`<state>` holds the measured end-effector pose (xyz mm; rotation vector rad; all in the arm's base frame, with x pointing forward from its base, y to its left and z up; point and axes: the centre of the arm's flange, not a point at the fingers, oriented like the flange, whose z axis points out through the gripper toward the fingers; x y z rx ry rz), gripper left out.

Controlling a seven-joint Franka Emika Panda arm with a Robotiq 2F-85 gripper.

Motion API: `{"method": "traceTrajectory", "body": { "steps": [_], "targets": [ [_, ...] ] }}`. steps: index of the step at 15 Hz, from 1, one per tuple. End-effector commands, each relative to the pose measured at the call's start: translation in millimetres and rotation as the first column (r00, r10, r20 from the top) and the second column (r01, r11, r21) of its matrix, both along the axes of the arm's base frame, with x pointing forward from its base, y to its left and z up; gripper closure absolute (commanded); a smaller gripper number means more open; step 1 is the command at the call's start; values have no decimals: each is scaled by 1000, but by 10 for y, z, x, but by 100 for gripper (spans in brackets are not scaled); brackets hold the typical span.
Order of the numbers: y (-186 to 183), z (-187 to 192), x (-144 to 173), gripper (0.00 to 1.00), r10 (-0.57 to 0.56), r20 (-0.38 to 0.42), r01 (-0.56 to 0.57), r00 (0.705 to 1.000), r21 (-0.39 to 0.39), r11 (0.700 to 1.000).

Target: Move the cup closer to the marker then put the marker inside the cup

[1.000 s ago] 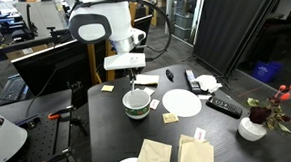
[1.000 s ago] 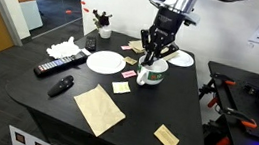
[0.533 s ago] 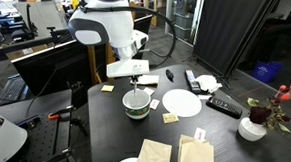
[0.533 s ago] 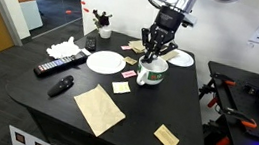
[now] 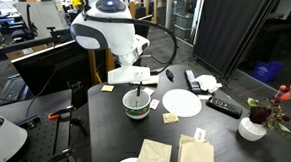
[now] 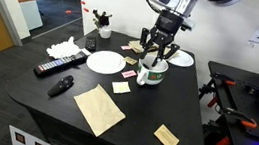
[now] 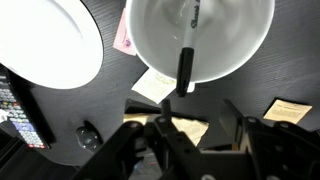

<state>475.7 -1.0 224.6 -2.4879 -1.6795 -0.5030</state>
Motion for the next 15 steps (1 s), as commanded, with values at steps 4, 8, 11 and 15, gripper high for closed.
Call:
{"method": "traceTrajectory", "body": {
  "steps": [4, 8, 11, 15],
  "targets": [
    [47, 36, -61, 0, 11, 34, -11, 999, 0, 1000],
    [150, 181, -131, 0, 21, 52, -21, 998, -8, 1000],
    [227, 348, -197, 0, 27, 73, -26, 997, -18, 1000],
    [275, 605, -324, 0, 29, 115, -25, 993, -32, 999]
  ]
}}
